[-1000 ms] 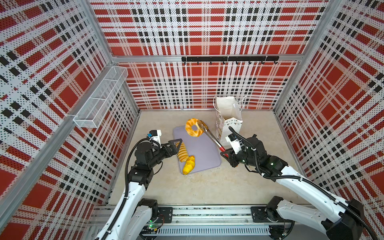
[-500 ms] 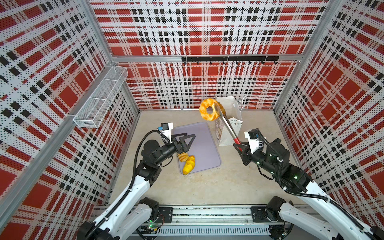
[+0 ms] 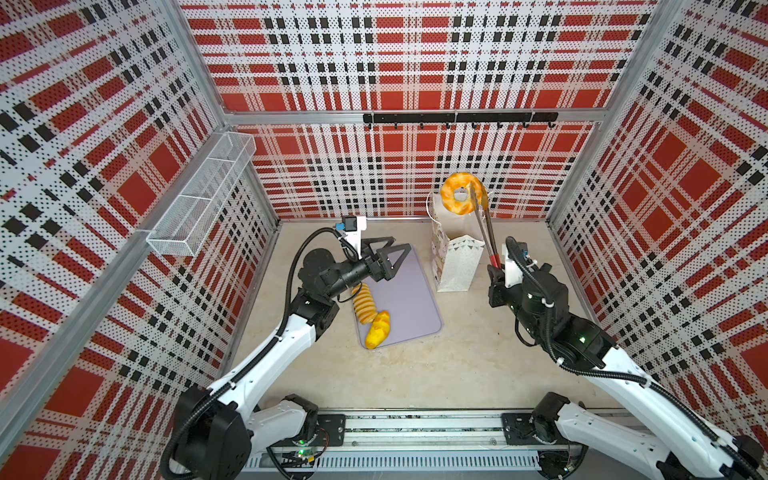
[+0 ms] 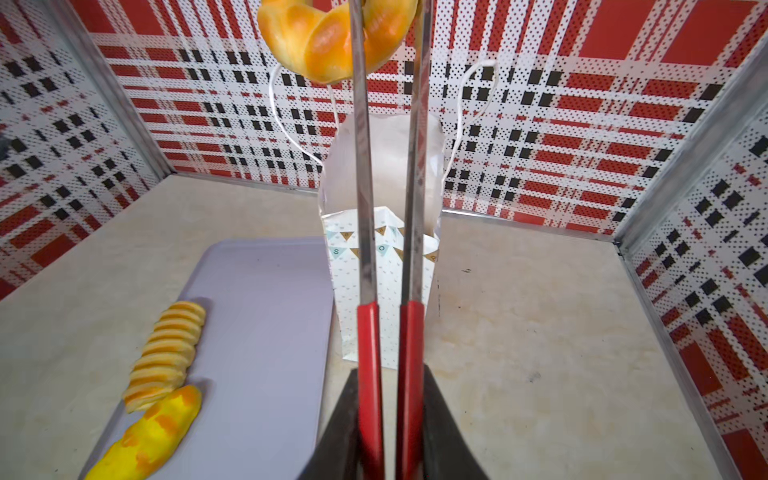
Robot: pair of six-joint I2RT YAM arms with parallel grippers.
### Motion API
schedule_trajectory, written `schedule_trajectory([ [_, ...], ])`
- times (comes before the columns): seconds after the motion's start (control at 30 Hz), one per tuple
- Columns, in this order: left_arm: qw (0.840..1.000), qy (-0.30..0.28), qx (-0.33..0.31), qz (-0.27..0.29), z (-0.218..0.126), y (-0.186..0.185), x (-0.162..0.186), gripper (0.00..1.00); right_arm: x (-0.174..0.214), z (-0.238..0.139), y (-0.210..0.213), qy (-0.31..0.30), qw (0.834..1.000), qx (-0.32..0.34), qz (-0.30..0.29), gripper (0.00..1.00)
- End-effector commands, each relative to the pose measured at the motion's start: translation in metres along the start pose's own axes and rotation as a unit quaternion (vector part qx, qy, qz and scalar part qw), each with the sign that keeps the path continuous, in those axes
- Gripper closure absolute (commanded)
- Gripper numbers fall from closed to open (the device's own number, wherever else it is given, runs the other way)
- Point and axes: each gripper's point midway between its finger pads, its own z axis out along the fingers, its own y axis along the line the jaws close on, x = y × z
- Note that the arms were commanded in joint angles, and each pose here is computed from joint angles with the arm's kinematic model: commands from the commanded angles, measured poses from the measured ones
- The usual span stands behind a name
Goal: Place the fake bread into the paper bag
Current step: 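Carry the ring donut over the paper bag with the right gripper, then lower the ring donut into the paper bag and open the tongs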
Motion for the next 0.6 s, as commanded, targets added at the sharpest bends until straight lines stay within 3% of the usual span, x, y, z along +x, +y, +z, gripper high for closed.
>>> schedule_trajectory([
  [0.0,0.999,-0.021,0.015,0.031,0.003,-0.013,-0.013,0.02,-0.015,-0.001,-0.011,-0.019,0.999,0.037,0.012,0.79],
  [0.23,0.999,-0.016,0.001,0.035,0.01,-0.004,-0.012,0.02,-0.001,0.017,-0.018,0.022,0.996,0.09,-0.01,0.8],
  [0.57,0.999,-0.013,-0.016,0.03,0.015,0.006,-0.01,0.02,0.016,0.034,-0.017,0.052,0.992,0.111,-0.043,0.77],
])
